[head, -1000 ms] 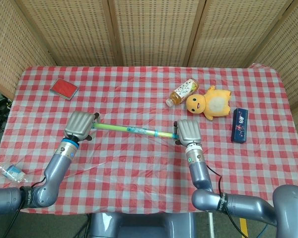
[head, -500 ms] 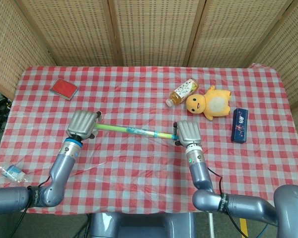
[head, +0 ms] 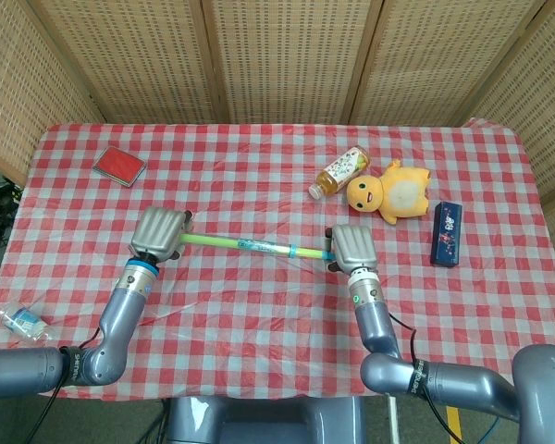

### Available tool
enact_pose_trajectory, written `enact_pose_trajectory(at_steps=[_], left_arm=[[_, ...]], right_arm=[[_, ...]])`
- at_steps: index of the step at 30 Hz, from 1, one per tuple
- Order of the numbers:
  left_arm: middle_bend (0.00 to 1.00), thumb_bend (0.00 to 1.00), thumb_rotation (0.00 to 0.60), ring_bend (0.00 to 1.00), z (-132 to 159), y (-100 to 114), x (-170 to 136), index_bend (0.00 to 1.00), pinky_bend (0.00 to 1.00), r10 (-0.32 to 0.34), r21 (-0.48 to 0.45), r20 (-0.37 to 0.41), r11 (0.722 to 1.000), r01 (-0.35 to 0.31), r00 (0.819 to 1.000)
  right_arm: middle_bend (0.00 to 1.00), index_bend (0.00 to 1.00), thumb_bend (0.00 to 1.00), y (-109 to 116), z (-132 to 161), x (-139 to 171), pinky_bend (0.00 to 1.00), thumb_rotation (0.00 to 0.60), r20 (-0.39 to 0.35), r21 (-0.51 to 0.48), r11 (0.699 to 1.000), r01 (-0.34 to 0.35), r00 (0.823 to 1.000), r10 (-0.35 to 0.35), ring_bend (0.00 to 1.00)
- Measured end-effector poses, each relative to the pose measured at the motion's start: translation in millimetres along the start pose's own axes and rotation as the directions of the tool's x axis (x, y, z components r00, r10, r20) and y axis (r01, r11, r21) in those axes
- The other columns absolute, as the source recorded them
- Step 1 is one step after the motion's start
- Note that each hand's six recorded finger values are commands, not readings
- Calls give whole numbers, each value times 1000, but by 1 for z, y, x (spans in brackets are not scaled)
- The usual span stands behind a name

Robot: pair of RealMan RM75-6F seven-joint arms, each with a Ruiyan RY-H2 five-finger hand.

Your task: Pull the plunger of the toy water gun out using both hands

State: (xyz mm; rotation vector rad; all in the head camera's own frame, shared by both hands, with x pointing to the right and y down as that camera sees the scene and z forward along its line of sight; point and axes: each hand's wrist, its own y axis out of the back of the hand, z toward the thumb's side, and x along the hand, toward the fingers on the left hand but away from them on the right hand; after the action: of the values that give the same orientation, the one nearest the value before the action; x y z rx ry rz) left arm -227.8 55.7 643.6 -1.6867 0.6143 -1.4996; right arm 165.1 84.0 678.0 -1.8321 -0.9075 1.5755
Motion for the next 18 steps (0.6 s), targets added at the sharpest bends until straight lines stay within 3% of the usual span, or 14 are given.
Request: enact_pose_trajectory(at_steps=[18], left_arm=[[916,522,600,774,-25,-15,-26,597,697,-29,-14,-8,999,29,1000]], right_arm=[[1000,795,501,12,-29,-8,793,600,63,32,999,39,997,-41,1000]])
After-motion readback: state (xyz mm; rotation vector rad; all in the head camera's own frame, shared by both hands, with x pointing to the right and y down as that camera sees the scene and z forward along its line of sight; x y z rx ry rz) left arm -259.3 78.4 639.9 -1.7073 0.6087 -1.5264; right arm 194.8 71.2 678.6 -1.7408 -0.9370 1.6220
